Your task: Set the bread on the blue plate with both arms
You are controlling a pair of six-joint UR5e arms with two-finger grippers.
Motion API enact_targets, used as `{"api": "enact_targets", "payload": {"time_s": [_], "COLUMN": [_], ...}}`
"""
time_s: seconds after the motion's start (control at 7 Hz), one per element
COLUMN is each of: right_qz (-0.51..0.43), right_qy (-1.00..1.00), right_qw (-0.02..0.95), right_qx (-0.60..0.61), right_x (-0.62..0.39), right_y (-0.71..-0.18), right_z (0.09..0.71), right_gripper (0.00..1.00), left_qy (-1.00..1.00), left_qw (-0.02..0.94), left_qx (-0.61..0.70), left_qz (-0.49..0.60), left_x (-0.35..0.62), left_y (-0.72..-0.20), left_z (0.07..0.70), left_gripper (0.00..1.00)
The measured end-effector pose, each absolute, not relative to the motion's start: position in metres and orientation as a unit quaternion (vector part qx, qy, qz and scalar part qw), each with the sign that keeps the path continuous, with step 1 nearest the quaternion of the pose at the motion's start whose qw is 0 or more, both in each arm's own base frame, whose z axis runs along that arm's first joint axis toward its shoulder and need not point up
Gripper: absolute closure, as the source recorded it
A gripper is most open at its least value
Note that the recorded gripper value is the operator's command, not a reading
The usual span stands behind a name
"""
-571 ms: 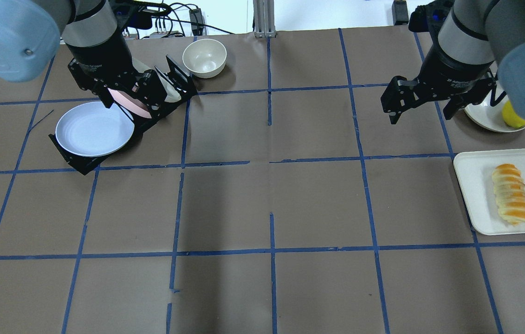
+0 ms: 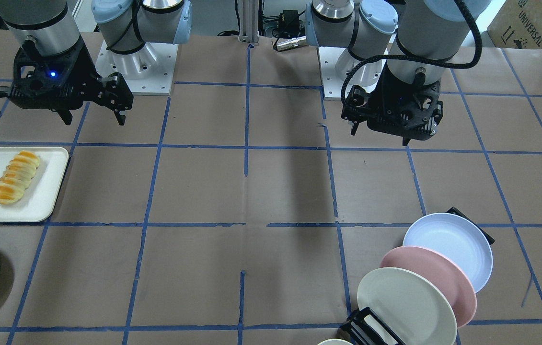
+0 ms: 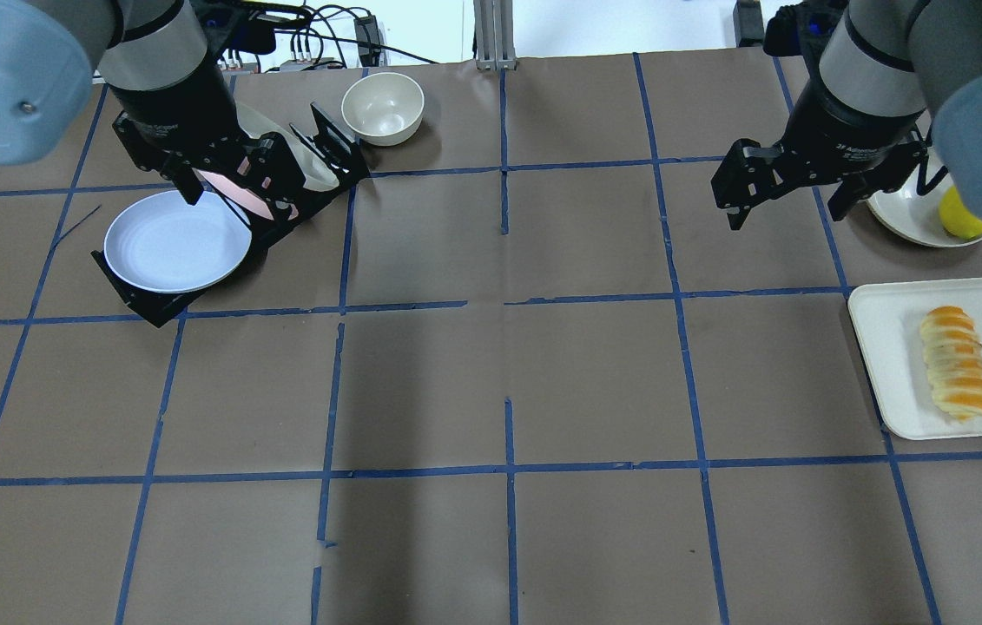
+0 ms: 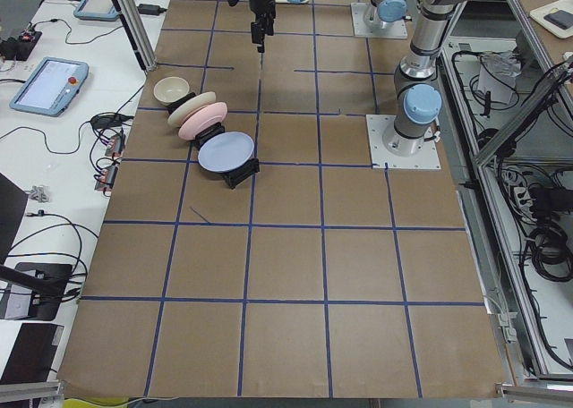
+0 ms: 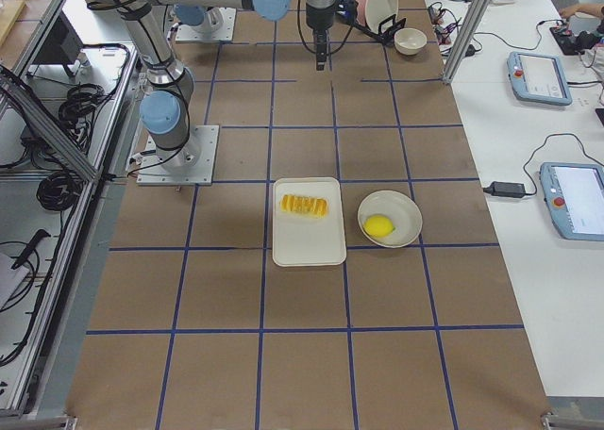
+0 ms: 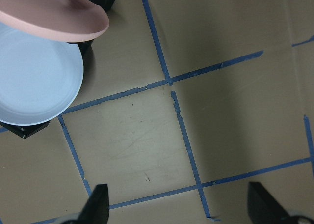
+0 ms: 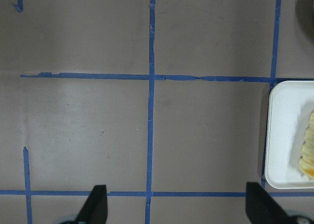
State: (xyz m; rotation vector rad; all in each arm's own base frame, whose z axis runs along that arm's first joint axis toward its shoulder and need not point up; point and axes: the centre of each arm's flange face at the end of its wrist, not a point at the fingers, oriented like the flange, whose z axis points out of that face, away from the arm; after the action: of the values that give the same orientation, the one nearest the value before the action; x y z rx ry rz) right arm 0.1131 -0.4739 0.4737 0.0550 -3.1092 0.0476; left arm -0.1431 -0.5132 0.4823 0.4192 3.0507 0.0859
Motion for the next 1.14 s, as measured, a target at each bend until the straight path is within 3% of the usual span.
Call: {"api": "enact_targets", "payload": {"time_s": [0.57,1.14], "right_qz": [0.009,-0.024], "right_qy": [-1.0,-0.998], "right_qw": [0.015,0.005], "right_qx": [0.024,-0.054], "right_x": [0.094,-0.082], "right_y": [-0.483,-0.479], "right_z": [0.46,0.401], "right_gripper": [0.02,0.04], "left_qy": [0.99,0.984], "left_qw": [0.031,0.026], "left_qx": [0.132,0.174], "left_qz": [0.035,0.034], "left_x": [-0.135,-0.097], "left_y": [-0.513,-0.536], "left_z": [0.477,0.448], "left_gripper": [0.0,0.0]}}
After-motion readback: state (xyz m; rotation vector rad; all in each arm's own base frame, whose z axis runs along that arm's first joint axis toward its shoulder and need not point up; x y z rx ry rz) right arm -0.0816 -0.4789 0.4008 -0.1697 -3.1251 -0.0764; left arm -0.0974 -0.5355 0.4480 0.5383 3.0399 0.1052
